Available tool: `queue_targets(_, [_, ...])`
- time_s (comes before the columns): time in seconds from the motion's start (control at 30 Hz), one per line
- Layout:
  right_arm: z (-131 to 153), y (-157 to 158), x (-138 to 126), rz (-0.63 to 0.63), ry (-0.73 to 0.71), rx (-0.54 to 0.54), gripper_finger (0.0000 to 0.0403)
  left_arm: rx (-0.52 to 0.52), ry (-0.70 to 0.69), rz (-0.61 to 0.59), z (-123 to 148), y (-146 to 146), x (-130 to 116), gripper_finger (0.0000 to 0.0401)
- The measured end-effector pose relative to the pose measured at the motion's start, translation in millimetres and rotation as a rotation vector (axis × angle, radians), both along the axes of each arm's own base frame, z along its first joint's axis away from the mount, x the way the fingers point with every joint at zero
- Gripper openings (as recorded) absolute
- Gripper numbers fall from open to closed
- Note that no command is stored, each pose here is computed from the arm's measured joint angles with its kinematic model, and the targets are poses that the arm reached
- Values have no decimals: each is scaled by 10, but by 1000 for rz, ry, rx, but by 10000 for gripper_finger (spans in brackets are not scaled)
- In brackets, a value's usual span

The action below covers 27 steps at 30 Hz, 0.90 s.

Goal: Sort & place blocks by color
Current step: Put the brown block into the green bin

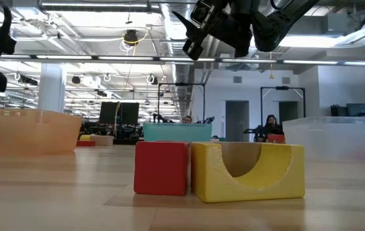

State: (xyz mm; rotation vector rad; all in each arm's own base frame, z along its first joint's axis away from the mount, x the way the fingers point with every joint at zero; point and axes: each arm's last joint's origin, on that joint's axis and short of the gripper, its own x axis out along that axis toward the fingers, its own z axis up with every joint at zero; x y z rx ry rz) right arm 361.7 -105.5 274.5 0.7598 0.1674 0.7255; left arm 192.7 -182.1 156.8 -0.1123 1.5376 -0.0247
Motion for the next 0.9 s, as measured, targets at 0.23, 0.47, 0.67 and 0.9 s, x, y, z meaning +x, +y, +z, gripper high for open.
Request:
queue_targets(0.23, [-17, -1, 4, -2, 5, -9, 224, -12, -1, -10, -4, -18, -1, 270])
queue_targets(0.47, [-18, -1, 4, -3, 1, -15, 208, -20, 20, -12, -66, -10, -36, 242])
queue_targets(0.67, [-18, -1, 4, -5, -7, -25, 195, -19, 32, -13, -106, 6, -63, 239])
queue_targets(0.9, [-18, 7, 6, -3, -12, -29, 184, -13, 51, 10, -146, 33, -91, 185])
